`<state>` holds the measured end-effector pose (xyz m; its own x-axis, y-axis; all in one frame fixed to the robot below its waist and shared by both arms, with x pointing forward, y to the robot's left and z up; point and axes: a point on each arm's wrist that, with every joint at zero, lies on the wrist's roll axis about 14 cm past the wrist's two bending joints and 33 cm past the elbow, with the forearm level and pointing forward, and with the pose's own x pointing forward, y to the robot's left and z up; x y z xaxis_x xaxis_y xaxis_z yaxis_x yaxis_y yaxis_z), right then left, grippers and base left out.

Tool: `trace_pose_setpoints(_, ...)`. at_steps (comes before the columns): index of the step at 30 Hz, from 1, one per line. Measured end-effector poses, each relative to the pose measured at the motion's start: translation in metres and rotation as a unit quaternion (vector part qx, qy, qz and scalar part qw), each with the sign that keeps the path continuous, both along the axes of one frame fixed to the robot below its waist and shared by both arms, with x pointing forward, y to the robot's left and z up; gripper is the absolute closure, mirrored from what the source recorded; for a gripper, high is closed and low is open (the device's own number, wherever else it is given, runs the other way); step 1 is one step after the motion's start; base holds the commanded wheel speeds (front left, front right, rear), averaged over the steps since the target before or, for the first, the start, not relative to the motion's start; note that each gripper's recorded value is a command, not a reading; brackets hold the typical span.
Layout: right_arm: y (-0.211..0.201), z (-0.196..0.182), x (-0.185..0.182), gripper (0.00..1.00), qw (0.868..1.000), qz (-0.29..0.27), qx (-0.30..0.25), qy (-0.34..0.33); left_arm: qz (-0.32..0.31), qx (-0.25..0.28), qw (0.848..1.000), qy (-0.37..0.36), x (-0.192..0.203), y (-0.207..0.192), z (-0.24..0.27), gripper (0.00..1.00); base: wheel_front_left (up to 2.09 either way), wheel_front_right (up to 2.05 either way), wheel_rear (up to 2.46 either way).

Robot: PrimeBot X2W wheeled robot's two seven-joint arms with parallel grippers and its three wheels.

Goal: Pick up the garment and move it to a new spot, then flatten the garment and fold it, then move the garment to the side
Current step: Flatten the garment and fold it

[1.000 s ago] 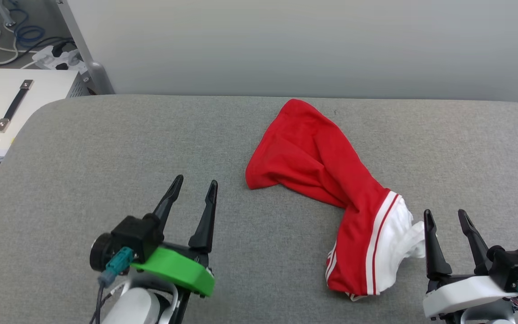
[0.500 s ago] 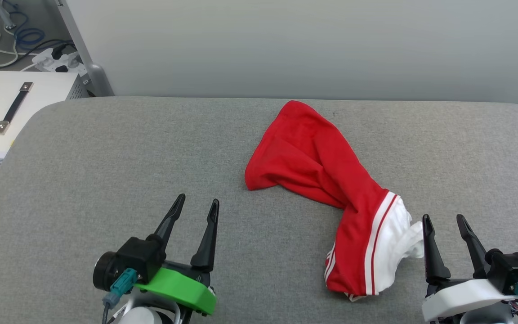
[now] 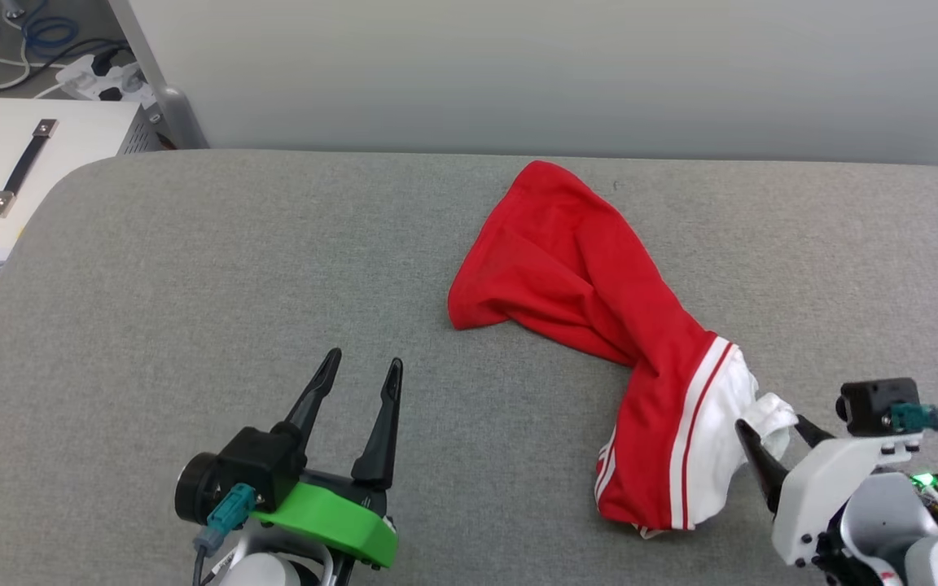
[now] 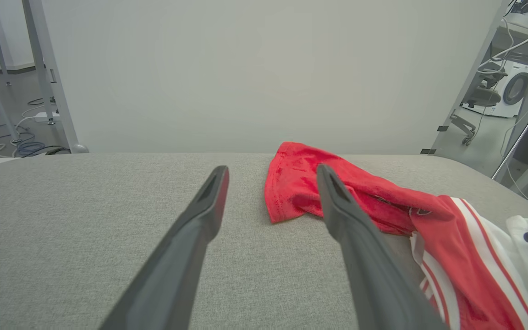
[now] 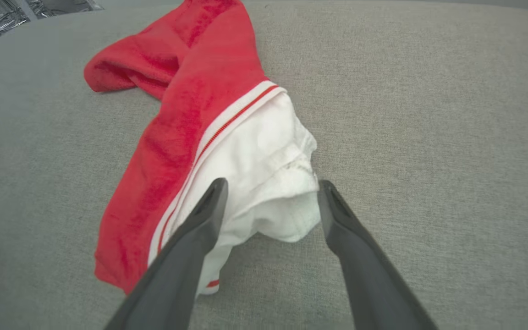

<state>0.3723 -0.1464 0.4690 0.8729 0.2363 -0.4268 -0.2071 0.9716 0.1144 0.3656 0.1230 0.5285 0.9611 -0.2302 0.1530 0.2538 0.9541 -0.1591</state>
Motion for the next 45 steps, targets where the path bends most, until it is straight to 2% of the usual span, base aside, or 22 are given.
trace_pose_setpoints(8, -0.006, -0.008, 0.006, 0.0, 0.992, 0.019, -0.044, 0.119, 0.009, 0.0, 1.0, 0.015, 0.003, 0.005, -0.01, 0.0, 0.0, 0.0, 0.0)
trace_pose_setpoints(21, 0.011, -0.041, 0.012, 0.0, 0.974, 0.054, -0.064, 0.211, 0.03, 0.002, 0.999, 0.039, 0.005, 0.019, -0.024, 0.0, 0.0, 0.0, 0.0)
trace_pose_setpoints(22, 0.013, -0.043, 0.011, 0.17, 0.973, 0.057, -0.065, 0.216, 0.031, 0.003, 0.999, 0.04, 0.005, 0.02, -0.025, 0.0, 0.0, 0.0, 0.0)
trace_pose_setpoints(23, 0.015, -0.044, 0.011, 0.67, 0.972, 0.06, -0.064, 0.218, 0.032, 0.003, 0.999, 0.041, 0.005, 0.02, -0.025, 0.0, 0.0, 0.0, 0.0)
trace_pose_setpoints(24, 0.017, -0.045, 0.01, 1.0, 0.971, 0.063, -0.063, 0.22, 0.032, 0.003, 0.999, 0.041, 0.005, 0.02, -0.026, 0.0, 0.0, 0.0, 0.0)
trace_pose_setpoints(28, 0.021, -0.043, 0.01, 1.0, 0.972, 0.075, -0.064, 0.212, 0.032, 0.004, 0.999, 0.039, 0.004, 0.02, -0.024, 0.0, 0.0, 0.0, 0.0)
trace_pose_setpoints(32, 0.026, -0.024, 0.016, 1.0, 0.979, 0.089, -0.066, 0.174, 0.031, 0.004, 0.999, 0.034, 0.001, 0.02, -0.021, 0.0, 0.0, 0.0, 0.0)
trace_pose_setpoints(38, 0.047, 0.039, 0.039, 1.0, 0.986, 0.128, -0.087, 0.068, 0.034, 0.0, 0.999, 0.02, -0.005, 0.021, -0.011, 0.0, 0.0, 0.0, 0.0)
trace_pose_setpoints(45, 0.108, 0.126, 0.057, 1.0, 0.973, 0.208, -0.081, -0.051, 0.049, -0.006, 0.999, 0.0, -0.012, 0.031, 0.003, 0.0, 0.0, 0.0, 0.0)
